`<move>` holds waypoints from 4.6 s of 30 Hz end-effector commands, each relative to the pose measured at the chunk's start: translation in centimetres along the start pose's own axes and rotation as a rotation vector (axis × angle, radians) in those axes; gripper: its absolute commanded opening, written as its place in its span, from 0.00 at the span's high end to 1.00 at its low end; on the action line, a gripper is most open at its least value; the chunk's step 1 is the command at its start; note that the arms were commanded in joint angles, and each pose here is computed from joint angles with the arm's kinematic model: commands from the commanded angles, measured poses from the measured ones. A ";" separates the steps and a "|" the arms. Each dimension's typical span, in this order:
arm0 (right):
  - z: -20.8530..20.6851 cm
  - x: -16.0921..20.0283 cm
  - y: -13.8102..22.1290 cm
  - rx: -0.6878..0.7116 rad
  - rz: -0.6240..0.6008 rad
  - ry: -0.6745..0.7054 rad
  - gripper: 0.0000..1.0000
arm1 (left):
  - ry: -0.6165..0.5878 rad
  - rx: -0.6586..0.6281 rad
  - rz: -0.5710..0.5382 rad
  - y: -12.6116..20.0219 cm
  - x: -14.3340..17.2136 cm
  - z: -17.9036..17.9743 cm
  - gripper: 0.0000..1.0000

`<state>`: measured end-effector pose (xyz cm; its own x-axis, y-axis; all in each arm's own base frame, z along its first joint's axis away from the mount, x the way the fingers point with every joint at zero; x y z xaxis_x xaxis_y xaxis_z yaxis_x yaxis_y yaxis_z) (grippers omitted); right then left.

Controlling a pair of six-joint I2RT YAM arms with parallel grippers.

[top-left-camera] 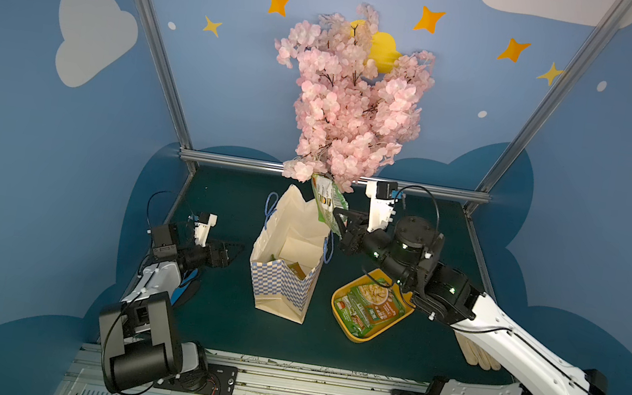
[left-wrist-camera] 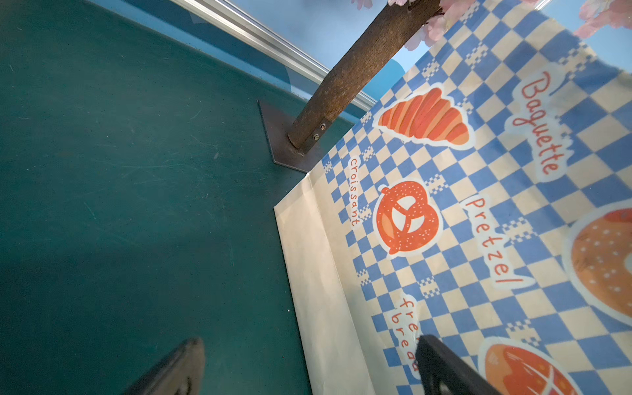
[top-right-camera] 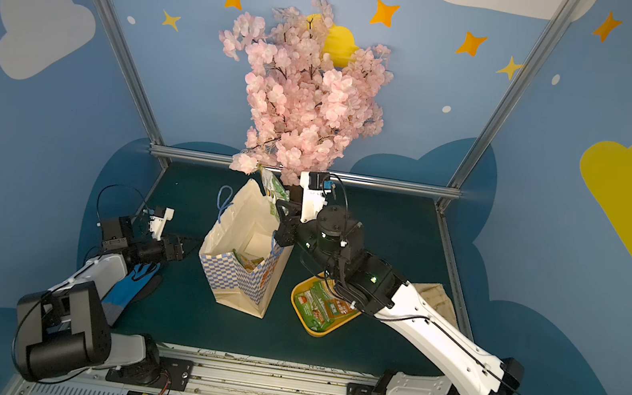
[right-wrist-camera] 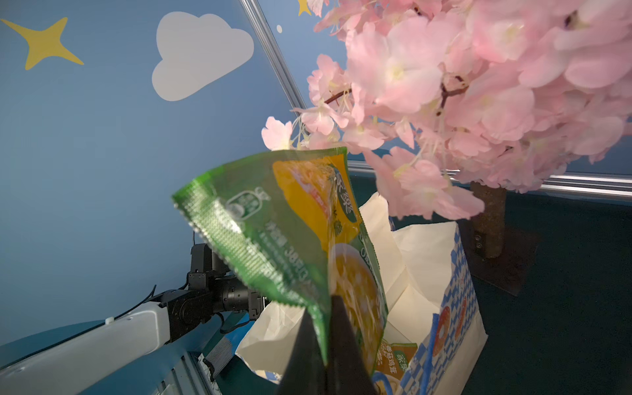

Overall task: Place the condiment packets inside the bag
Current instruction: Place the condiment packet in the paper bag, then pick up the condiment packet from the storage box, then place the condiment packet in the paper bag.

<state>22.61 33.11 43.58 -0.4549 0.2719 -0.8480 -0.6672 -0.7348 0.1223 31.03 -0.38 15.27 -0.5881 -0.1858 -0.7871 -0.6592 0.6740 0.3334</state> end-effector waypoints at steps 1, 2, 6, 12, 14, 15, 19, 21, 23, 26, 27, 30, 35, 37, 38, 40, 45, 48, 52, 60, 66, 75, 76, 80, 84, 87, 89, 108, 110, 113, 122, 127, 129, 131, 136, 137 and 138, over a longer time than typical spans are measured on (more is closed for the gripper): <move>2.2 -1.5 -0.9 -0.083 -0.045 -0.034 1.00 | -0.024 0.013 -0.016 0.3 -0.2 -0.5 0.00; 2.3 -1.3 -1.3 -0.086 -0.036 -0.037 1.00 | -0.024 0.014 -0.015 0.3 -0.1 -0.5 0.00; 2.2 -0.3 -2.4 -0.067 -0.003 -0.039 1.00 | -0.029 0.017 -0.016 0.3 -0.1 -0.6 0.00; 1.8 0.7 -3.1 -0.045 0.027 -0.037 0.87 | -0.031 0.015 -0.018 0.3 -0.2 -0.6 0.00; 1.8 0.7 -3.1 -0.043 0.034 -0.033 0.69 | -0.033 0.012 -0.019 0.3 -0.2 -0.5 0.00; 1.8 0.7 -3.1 -0.042 0.038 -0.030 0.61 | -0.030 0.012 -0.018 0.3 -0.2 -0.5 0.00; 1.9 0.0 -2.2 -0.037 0.033 -0.008 0.45 | -0.026 0.012 -0.017 0.3 -0.1 -0.4 0.00; 2.1 -0.4 -1.3 -0.044 0.029 0.017 0.43 | -0.027 0.012 -0.018 0.3 -0.2 -0.4 0.00; 1.9 -0.6 -0.1 -0.038 0.026 0.055 0.41 | -0.026 0.012 -0.016 0.3 -0.2 -0.4 0.00; 0.5 -0.4 2.0 0.013 0.035 0.112 0.37 | -0.028 0.013 -0.017 0.3 -0.2 -0.5 0.00; -0.3 -0.1 2.7 0.042 0.039 0.131 0.35 | -0.025 0.013 -0.016 0.3 -0.1 -0.5 0.00; -3.5 1.2 4.8 0.160 0.060 0.178 0.30 | -0.024 0.015 -0.017 0.3 -0.2 -0.5 0.00; -9.6 4.1 8.2 0.373 0.108 0.215 0.25 | -0.023 0.013 -0.016 0.3 -0.2 -0.4 0.00; -12.3 5.8 9.3 0.448 0.152 0.205 0.23 | -0.021 0.012 -0.014 0.2 -0.1 -0.4 0.00; -13.2 6.6 9.6 0.474 0.175 0.200 0.23 | -0.021 0.011 -0.015 0.3 -0.1 -0.4 0.00; -14.9 8.5 9.9 0.512 0.231 0.188 0.23 | -0.020 0.009 -0.014 0.2 -0.2 -0.3 0.00; -17.6 14.2 9.4 0.554 0.398 0.159 0.23 | -0.019 0.002 -0.013 0.2 -0.1 -0.2 0.00; -18.8 17.0 9.1 0.585 0.470 0.125 0.23 | -0.017 0.003 -0.012 0.2 -0.1 -0.2 0.00; -19.9 19.1 9.0 0.622 0.520 0.091 0.23 | -0.013 0.002 -0.012 0.2 -0.1 -0.2 0.00; -22.0 23.1 7.6 0.681 0.607 0.070 0.24 | -0.017 0.001 -0.012 0.2 -0.1 -0.2 0.00; -23.7 25.2 6.2 0.755 0.706 0.136 0.30 | -0.017 0.001 -0.012 0.2 -0.1 -0.2 0.00; -26.2 27.0 4.8 0.860 0.762 0.210 0.53 | -0.020 -0.004 -0.012 0.3 -0.1 -0.2 0.00; -26.5 27.0 4.8 0.870 0.759 0.213 0.57 | -0.019 -0.004 -0.012 0.2 -0.1 -0.2 0.00; -26.9 26.4 5.0 0.898 0.725 0.218 0.74 | -0.018 -0.004 -0.013 0.3 -0.2 -0.2 0.00; -27.0 24.9 5.6 0.922 0.663 0.221 0.99 | -0.018 -0.006 -0.013 0.3 -0.1 -0.1 0.00; -26.6 22.9 6.1 0.926 0.598 0.217 1.00 | -0.018 -0.006 -0.012 0.3 -0.2 -0.2 0.00; -25.7 21.3 6.5 0.900 0.546 0.205 1.00 | -0.020 -0.006 -0.013 0.3 -0.2 -0.2 0.00; -14.0 5.9 11.2 0.379 0.029 -0.026 1.00 | -0.023 -0.005 -0.015 0.3 -0.2 -0.3 0.00; -12.8 4.8 11.1 0.331 0.013 -0.036 1.00 | -0.024 -0.005 -0.015 0.3 -0.2 -0.3 0.00; -10.9 2.8 10.9 0.266 -0.014 -0.050 1.00 | -0.024 -0.008 -0.015 0.3 -0.2 -0.3 0.00; -6.0 -1.2 8.7 0.095 -0.064 -0.058 1.00 | -0.024 -0.007 -0.016 0.3 -0.2 -0.3 0.00; -3.7 -2.5 6.8 0.023 -0.081 -0.051 1.00 | -0.025 -0.007 -0.016 0.4 -0.3 -0.3 0.00; -2.8 -2.9 6.2 -0.006 -0.088 -0.047 1.00 | -0.024 -0.005 -0.016 0.3 -0.2 -0.3 0.00; -1.9 -3.4 5.8 -0.032 -0.099 -0.042 1.00 | -0.026 -0.006 -0.017 0.4 -0.3 -0.4 0.00; 0.5 -4.9 5.0 -0.096 -0.121 -0.024 1.00 | -0.027 -0.001 -0.018 0.4 -0.3 -0.5 0.00; 0.9 -5.1 4.9 -0.105 -0.122 -0.022 1.00 | -0.028 0.000 -0.018 0.4 -0.3 -0.5 0.00; 1.4 -5.5 4.9 -0.118 -0.126 -0.017 1.00 | -0.027 0.001 -0.019 0.4 -0.3 -0.5 0.00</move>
<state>21.69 28.65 45.47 -0.4482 0.3189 -0.8351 -0.6696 -0.7387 0.0773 31.08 -0.31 15.66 -0.5731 -0.1780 -0.7999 -0.6679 0.6670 0.3301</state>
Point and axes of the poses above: each gripper's point midway between its finger pads, its own y axis back along the fingers, its own z axis along the line the jaws close on, x = y × z, the point moved 2 cm from there along y, back along the fingers, and after that the axes turned 6 degrees about -y, right-handed, at the moved point
